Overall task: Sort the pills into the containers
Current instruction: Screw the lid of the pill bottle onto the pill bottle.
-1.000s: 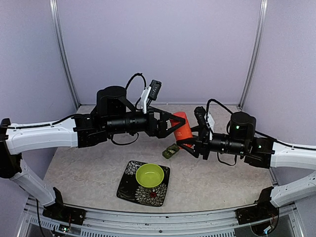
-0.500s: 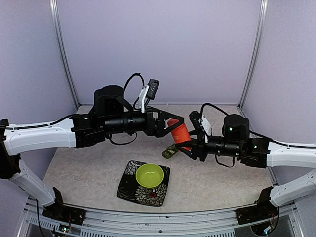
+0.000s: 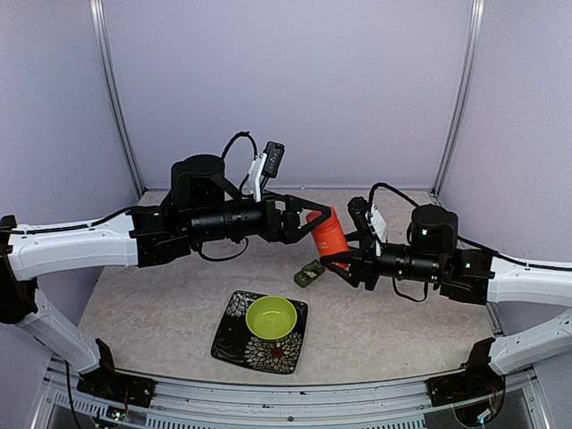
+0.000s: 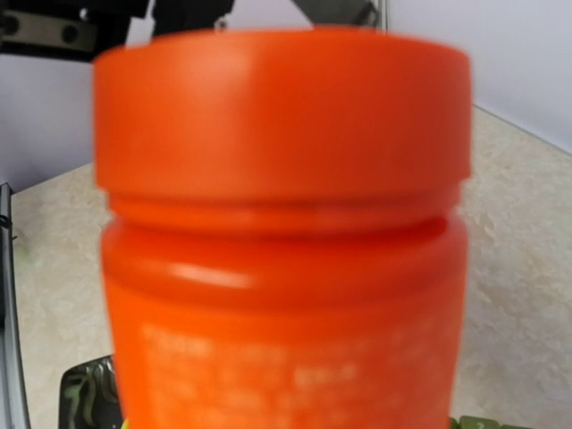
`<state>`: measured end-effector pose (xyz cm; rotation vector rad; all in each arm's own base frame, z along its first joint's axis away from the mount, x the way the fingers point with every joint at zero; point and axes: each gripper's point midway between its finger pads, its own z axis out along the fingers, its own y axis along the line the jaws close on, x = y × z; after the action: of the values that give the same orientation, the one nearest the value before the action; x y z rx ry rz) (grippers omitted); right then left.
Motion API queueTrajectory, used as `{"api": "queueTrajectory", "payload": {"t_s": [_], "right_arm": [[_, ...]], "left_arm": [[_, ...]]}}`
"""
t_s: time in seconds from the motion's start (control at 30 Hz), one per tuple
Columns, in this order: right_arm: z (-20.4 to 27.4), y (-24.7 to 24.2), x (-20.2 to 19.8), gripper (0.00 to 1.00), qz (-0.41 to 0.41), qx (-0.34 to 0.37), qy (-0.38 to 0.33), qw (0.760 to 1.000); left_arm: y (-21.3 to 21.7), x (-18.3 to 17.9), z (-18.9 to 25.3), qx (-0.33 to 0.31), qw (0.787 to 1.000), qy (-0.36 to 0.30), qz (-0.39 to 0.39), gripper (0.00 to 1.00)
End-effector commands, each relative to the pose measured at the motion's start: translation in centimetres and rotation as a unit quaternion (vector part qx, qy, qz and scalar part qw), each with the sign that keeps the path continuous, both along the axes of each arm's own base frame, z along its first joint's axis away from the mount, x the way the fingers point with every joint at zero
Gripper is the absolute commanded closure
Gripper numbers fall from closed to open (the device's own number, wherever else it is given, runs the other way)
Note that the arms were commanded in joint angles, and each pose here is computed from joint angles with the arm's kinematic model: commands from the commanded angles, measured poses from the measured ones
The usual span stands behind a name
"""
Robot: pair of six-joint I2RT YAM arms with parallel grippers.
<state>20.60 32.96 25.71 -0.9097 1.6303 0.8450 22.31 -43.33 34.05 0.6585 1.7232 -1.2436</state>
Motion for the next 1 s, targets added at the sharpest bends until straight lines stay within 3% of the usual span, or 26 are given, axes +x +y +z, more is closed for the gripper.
{"api": "queueTrajectory", "payload": {"t_s": [0.0, 0.97], "right_arm": [[1.7, 0.0, 0.2, 0.88, -0.003, 0.019, -0.018, 1.000], [-0.5, 3.1, -0.1, 0.89, 0.050, 0.010, 0.017, 0.999]], "left_arm": [[-0.5, 0.1, -1.4, 0.009, 1.000, 0.015, -0.006, 0.01], [-3.0, -3.8, -0.3, -0.013, 0.997, -0.007, -0.082, 0.01]]}}
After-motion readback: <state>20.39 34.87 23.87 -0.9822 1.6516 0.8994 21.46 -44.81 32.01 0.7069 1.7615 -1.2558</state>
